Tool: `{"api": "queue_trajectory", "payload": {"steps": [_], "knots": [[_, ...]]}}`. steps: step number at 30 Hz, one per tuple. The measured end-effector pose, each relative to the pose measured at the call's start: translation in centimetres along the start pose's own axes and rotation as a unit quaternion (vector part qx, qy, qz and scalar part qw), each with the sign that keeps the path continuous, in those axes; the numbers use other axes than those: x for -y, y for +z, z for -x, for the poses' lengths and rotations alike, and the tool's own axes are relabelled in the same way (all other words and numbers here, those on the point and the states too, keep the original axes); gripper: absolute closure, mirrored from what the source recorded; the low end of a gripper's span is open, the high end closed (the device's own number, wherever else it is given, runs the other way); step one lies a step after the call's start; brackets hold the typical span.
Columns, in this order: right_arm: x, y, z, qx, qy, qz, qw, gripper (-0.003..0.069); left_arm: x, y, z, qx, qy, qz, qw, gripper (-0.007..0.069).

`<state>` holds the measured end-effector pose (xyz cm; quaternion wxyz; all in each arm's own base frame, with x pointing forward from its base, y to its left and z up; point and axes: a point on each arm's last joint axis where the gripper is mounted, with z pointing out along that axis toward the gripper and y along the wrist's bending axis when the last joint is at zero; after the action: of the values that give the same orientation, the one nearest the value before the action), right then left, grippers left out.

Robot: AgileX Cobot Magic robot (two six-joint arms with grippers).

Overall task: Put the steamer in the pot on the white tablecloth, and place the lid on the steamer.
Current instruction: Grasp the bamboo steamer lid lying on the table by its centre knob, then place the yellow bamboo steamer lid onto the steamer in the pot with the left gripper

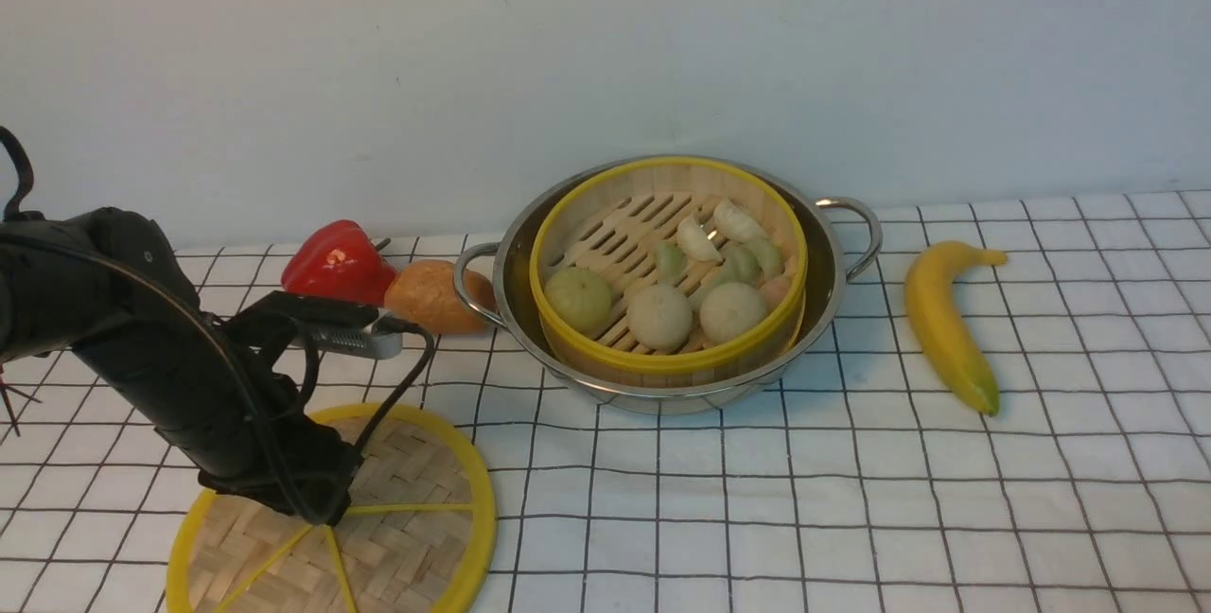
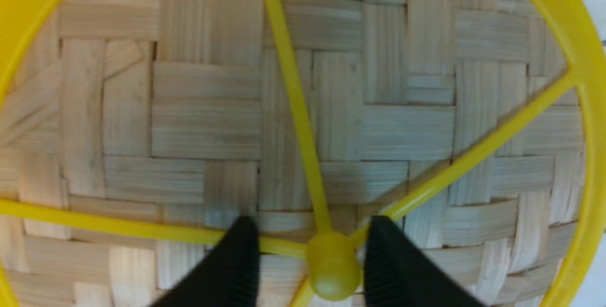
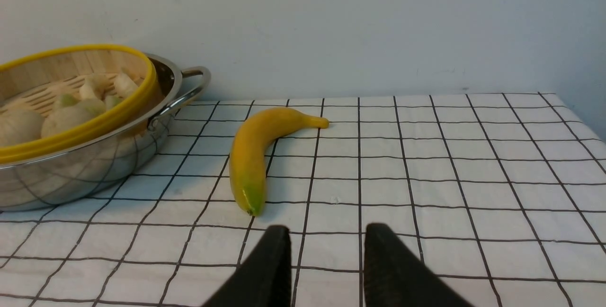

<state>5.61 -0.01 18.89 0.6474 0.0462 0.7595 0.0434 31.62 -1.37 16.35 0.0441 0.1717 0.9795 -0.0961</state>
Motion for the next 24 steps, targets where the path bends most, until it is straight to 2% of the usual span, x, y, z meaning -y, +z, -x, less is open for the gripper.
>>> {"api": "queue_trajectory", "payload": {"steps": [1,2,3,11,14,16,17,19,22,24], "knots": [[0.0,0.0,0.0,0.0,0.0,0.0,1.0,0.0419,0.0,0.0,0.0,0.0,-0.002,-0.001,1.0,0.0403],[0.0,0.0,0.0,0.0,0.001,0.0,1.0,0.0419,0.1,0.0,0.0,-0.002,-0.006,-0.005,1.0,0.0483],[0.0,0.0,0.0,0.0,0.001,0.0,1.0,0.0419,0.1,0.0,0.0,-0.002,-0.008,-0.006,1.0,0.0513],[0.0,0.0,0.0,0.0,0.001,0.0,1.0,0.0419,0.2,-1.2,0.0,-0.035,-0.004,-0.01,0.999,0.0508],[0.0,0.0,0.0,0.0,0.001,0.0,1.0,0.0419,0.5,-5.6,0.4,-0.048,-0.007,0.017,0.999,0.0508],[0.0,0.0,0.0,0.0,0.001,0.0,1.0,0.0419,0.5,-9.0,1.1,-0.014,-0.004,0.055,0.998,0.0508],[0.0,0.0,0.0,0.0,0.001,0.0,1.0,0.0419,0.5,-9.4,1.1,-0.009,-0.005,0.059,0.998,0.0508],[0.0,0.0,0.0,0.0,0.001,0.0,1.0,0.0419,0.9,-13.2,2.3,0.054,0.001,0.086,0.995,0.0508],[0.0,0.0,0.0,0.0,0.001,0.0,1.0,0.0419,2.3,-16.4,3.5,0.112,0.022,0.094,0.989,0.0508],[0.0,0.0,0.0,0.0,0.001,0.0,1.0,0.0419,4.1,-18.3,4.7,0.15,0.059,0.095,0.982,0.0508]]}}
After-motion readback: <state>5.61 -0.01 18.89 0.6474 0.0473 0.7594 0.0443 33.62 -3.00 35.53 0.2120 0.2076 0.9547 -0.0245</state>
